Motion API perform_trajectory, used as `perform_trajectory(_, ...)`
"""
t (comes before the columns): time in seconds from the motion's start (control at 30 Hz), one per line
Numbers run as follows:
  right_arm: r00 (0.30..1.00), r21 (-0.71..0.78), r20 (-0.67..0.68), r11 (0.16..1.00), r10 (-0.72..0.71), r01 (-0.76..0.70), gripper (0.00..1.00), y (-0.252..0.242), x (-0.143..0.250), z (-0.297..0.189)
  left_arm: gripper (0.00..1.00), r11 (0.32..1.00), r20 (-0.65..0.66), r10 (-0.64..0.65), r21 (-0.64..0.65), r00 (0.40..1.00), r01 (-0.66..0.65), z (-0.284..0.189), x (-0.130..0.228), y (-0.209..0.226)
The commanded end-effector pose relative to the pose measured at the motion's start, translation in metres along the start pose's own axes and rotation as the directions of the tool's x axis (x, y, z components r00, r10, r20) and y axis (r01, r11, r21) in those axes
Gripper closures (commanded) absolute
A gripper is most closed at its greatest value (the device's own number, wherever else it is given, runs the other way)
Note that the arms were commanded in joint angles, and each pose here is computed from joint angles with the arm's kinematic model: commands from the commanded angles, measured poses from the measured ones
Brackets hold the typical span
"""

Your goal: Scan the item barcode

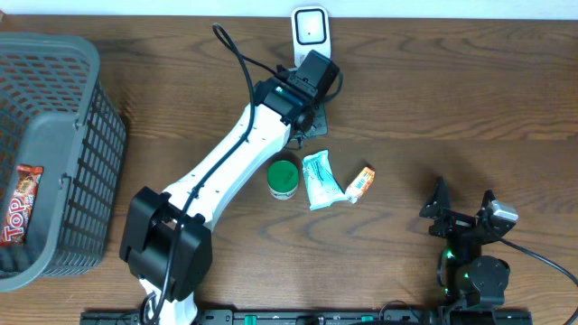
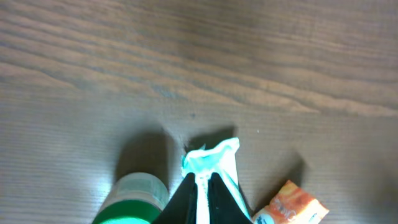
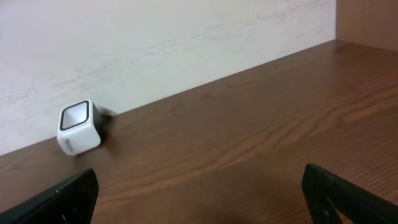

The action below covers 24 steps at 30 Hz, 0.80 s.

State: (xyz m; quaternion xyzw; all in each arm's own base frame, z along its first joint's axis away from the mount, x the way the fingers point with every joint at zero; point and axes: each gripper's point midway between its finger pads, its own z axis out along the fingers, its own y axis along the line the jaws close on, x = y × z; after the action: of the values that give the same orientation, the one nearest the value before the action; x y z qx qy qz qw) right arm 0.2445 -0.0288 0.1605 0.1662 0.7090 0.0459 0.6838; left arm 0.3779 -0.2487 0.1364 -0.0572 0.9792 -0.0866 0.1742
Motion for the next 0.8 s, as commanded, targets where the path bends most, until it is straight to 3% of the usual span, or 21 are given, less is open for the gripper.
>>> perform_trajectory(0.0, 1.0, 0.001, 0.0, 1.0, 0.003, -0.003, 0.01, 0.0, 0.0, 0.0, 0.92, 0.999, -0.099, 0.022, -0.022, 0.995, -0.024, 0.023, 0.028, 0.004)
perform_trajectory(0.3, 1.0, 0.001, 0.0, 1.0, 0.003, -0.003, 0.01, 0.0, 0.0, 0.0, 0.92, 0.998, -0.165, 0.026, -0.06, 0.986, -0.036, 0.05, 0.06, 0.022)
perform_trajectory(0.47, 1.0, 0.001, 0.0, 1.0, 0.003, -0.003, 0.01, 0.0, 0.0, 0.0, 0.92, 0.998, -0.202, 0.063, 0.006, 0.977, -0.063, 0.06, 0.074, 0.015)
perform_trajectory(0.6, 1.0, 0.001, 0.0, 1.0, 0.003, -0.003, 0.01, 0.0, 0.0, 0.0, 0.92, 0.981, -0.219, 0.173, 0.121, 0.96, -0.15, 0.063, 0.081, -0.001)
perform_trajectory(0.77, 1.0, 0.001, 0.0, 1.0, 0.003, -0.003, 0.01, 0.0, 0.0, 0.0, 0.92, 0.937, -0.237, 0.344, 0.15, 0.909, -0.315, 0.061, 0.09, 0.005)
